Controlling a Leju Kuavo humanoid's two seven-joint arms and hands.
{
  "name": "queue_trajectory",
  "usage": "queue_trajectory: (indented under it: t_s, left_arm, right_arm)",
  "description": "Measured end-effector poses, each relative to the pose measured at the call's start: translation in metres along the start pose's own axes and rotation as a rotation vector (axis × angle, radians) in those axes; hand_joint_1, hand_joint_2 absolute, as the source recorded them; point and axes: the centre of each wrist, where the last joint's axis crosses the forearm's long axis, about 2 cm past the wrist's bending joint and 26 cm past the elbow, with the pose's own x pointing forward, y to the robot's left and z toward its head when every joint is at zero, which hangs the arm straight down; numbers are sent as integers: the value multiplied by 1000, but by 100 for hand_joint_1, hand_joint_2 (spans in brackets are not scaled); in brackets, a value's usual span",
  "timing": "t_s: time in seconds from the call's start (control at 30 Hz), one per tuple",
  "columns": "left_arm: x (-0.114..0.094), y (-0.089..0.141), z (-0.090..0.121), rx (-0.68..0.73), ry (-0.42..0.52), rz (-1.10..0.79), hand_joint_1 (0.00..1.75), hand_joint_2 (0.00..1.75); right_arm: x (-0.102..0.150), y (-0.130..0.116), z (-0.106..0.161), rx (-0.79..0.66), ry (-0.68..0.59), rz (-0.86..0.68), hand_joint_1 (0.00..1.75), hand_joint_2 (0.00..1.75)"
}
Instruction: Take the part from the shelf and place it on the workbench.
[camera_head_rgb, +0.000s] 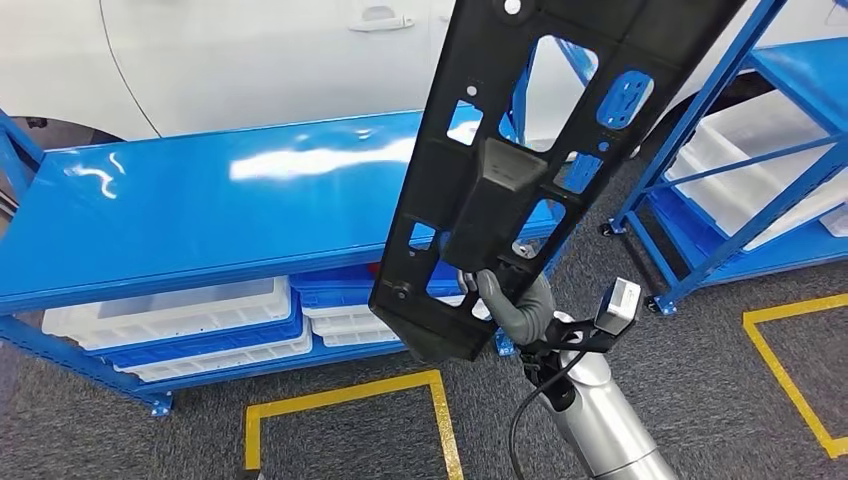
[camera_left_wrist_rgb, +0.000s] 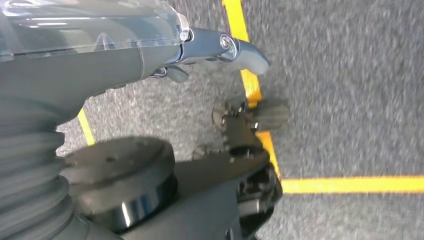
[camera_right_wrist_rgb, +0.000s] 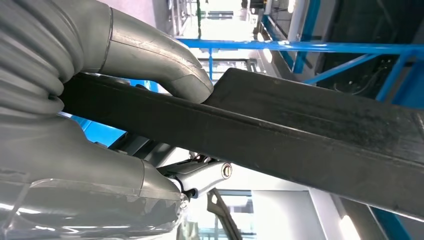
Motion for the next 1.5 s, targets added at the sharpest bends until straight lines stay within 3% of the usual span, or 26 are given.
queue_trajectory:
  t_s: [0.87, 1.5]
  left_arm:
    - [1, -1, 0, -10, 1, -18, 0, 175]
    - [2, -2, 0, -12, -3, -16, 0, 175]
  right_arm:
    - [3, 1, 8, -39, -17, -3, 175, 175]
    - [9, 1, 5, -138, -27, 125, 175, 175]
